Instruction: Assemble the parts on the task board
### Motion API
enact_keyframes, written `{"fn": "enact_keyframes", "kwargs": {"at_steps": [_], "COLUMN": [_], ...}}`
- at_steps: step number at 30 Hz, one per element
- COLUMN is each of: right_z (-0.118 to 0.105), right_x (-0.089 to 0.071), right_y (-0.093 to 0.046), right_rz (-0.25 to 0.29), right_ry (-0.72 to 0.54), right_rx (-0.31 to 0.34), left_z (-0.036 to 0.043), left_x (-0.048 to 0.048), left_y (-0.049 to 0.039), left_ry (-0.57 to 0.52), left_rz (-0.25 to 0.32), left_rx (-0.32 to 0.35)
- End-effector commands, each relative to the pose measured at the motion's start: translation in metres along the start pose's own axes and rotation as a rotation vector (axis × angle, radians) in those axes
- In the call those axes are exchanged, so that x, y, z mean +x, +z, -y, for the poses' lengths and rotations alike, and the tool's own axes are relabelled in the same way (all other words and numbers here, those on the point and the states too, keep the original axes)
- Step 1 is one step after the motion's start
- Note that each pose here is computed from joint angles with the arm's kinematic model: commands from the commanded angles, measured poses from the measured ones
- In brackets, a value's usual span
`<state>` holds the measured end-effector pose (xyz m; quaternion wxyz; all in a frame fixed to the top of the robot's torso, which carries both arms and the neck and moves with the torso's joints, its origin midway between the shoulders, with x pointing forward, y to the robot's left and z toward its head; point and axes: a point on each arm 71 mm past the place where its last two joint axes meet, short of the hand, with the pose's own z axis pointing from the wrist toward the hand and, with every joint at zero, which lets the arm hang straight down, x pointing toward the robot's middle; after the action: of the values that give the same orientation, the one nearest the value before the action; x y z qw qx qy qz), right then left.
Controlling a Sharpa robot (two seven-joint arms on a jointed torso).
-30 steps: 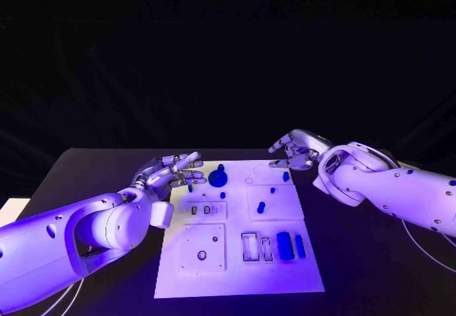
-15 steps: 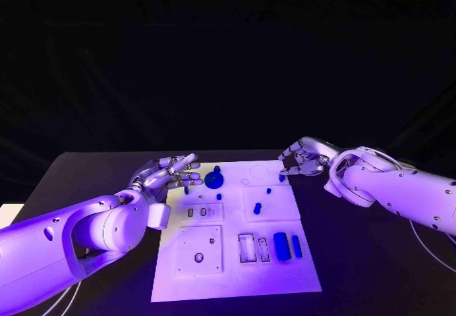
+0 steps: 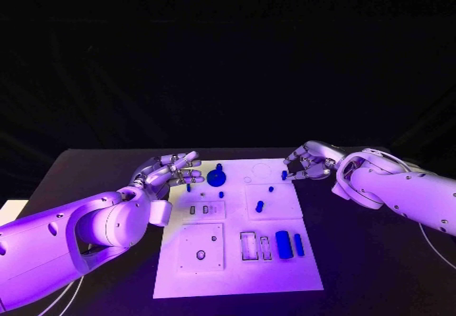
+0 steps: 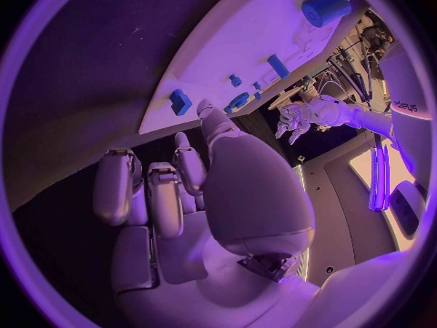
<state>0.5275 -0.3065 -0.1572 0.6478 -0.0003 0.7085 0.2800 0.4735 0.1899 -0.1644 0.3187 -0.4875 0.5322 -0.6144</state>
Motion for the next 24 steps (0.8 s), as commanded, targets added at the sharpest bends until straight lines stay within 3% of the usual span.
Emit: {"fn": "enact_keyframes", "kwargs": {"at_steps": [1, 24], "right_z": [0.001, 0.005], "right_x": [0.004, 0.022], "right_y": [0.001, 0.009], "right_rz": [-0.025, -0.063], "right_ry": [-0.021, -0.035], "right_rx": [-0.004, 0.022], "left_z": [0.0009, 0.0008], "left_x": [0.0029, 0.0028], "left_y": [0.0002, 0.0004], "left_ry": [-0.001, 0.0], "left_rz": [-0.026, -0.026], "left_rx": [0.006, 0.006]}}
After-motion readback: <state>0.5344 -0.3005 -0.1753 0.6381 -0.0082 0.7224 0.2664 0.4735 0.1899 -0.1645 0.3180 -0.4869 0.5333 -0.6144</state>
